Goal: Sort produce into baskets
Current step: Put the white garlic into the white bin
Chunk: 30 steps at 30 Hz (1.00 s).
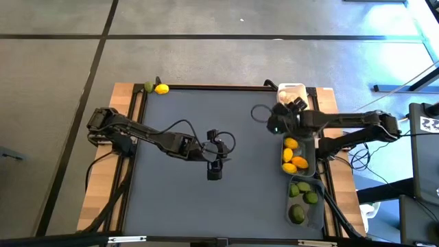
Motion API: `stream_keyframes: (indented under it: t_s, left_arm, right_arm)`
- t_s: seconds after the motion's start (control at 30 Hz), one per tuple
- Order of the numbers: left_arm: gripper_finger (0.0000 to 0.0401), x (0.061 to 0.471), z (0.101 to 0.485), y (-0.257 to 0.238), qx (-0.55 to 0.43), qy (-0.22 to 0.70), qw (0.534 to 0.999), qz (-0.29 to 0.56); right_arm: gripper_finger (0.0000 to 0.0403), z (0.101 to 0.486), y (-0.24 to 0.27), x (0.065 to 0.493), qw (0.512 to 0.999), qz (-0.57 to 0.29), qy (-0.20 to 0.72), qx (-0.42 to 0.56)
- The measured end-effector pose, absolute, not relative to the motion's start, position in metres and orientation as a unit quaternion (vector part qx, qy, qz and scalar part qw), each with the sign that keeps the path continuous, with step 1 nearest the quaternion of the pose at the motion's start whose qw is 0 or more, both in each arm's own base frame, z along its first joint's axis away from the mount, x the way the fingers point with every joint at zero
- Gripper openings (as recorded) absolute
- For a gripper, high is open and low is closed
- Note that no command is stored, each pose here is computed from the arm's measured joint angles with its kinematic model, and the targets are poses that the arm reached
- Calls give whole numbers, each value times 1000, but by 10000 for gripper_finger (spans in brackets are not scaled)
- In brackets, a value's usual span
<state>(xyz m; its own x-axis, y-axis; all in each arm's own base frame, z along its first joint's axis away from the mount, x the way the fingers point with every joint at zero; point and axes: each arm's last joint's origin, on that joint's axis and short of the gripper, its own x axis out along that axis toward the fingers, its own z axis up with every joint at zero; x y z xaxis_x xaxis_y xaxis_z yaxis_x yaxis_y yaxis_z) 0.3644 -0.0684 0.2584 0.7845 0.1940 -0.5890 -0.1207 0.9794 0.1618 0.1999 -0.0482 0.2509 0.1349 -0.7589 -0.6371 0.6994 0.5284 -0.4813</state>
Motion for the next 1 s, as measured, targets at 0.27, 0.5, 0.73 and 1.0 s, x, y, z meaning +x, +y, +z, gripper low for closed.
stream_keyframes:
  t_s: [0.27,0.5,0.73,1.0]
  left_arm:
    - [150,364,258,-68,46,316,943,88]
    - [150,364,258,-69,38,316,944,89]
    - [150,364,258,-69,37,316,944,90]
    - [150,364,258,-69,37,316,944,90]
  right_arm:
    - [221,243,-93,189,711,-499,493,45]
    - [221,232,-122,187,689,-507,511,81]
    - [221,210,-149,182,645,-508,558,121]
    - [221,195,-158,184,623,-499,592,115]
